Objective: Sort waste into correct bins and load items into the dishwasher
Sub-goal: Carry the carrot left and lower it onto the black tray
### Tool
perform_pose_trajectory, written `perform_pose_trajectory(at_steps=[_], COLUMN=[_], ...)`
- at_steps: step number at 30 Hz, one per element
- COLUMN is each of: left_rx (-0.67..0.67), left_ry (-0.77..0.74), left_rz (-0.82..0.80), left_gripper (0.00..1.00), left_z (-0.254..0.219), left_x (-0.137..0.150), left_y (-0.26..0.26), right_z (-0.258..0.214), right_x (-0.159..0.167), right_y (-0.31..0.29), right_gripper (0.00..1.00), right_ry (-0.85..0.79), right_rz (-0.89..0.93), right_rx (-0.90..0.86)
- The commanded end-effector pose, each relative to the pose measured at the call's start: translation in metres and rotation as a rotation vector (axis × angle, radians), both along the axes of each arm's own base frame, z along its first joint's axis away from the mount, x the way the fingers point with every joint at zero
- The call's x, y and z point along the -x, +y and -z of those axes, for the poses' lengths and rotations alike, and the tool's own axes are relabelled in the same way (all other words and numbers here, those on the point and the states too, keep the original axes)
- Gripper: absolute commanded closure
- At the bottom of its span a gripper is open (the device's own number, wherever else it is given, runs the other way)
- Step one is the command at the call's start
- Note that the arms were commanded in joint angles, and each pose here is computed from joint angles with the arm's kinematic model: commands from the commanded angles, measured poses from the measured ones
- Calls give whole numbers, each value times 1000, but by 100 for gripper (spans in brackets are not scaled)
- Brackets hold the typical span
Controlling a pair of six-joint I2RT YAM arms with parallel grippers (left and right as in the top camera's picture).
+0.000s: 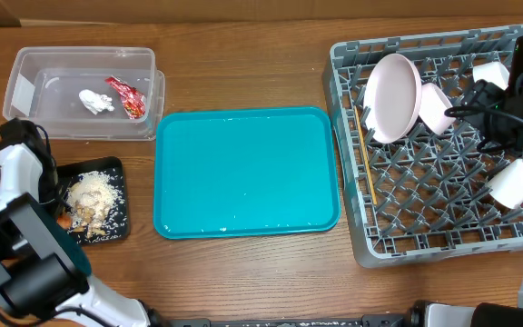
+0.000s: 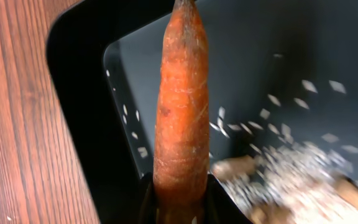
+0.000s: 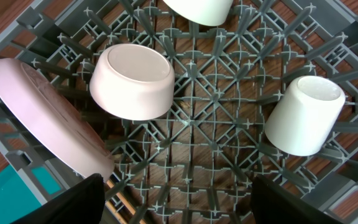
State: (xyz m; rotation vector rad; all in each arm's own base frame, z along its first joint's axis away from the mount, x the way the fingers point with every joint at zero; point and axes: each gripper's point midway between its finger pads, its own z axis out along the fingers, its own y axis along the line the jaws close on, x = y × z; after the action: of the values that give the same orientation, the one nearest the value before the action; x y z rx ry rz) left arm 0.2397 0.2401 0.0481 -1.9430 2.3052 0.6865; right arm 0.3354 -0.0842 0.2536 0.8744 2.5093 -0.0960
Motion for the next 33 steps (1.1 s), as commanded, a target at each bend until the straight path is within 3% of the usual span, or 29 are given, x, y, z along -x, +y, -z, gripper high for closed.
perform_pose_trajectory(at_steps=[1, 8, 15, 21, 23, 25, 26, 33], left_rx=[24, 67, 93, 153, 137, 117, 109, 52], left_ry=[75, 48, 25, -81, -121, -144, -151, -191], left_rz=[-5, 0, 12, 28, 31, 30, 29, 16], left_gripper=[89, 76, 42, 40, 48, 85, 93, 96], left_z=[22, 36, 33, -12, -32, -43, -46, -38], left_x=[11, 3, -4, -29, -37, -42, -43, -50], left_y=[5, 1, -1, -5, -1, 4, 6, 21], right_z=[-3, -3, -3, -3, -3, -3, -3, -2], right_x=[0, 0, 0, 0, 1, 1, 1, 4], right_y=[-1, -1, -1, -1, -1, -1, -1, -1], right_gripper=[23, 23, 23, 23, 23, 23, 23, 23], right_ry=[-9, -9, -9, -8, -5, -3, -2, 8], right_rz=[-1, -1, -1, -2, -1, -1, -1, -1], right_rx=[6, 6, 6, 5, 5, 5, 5, 3])
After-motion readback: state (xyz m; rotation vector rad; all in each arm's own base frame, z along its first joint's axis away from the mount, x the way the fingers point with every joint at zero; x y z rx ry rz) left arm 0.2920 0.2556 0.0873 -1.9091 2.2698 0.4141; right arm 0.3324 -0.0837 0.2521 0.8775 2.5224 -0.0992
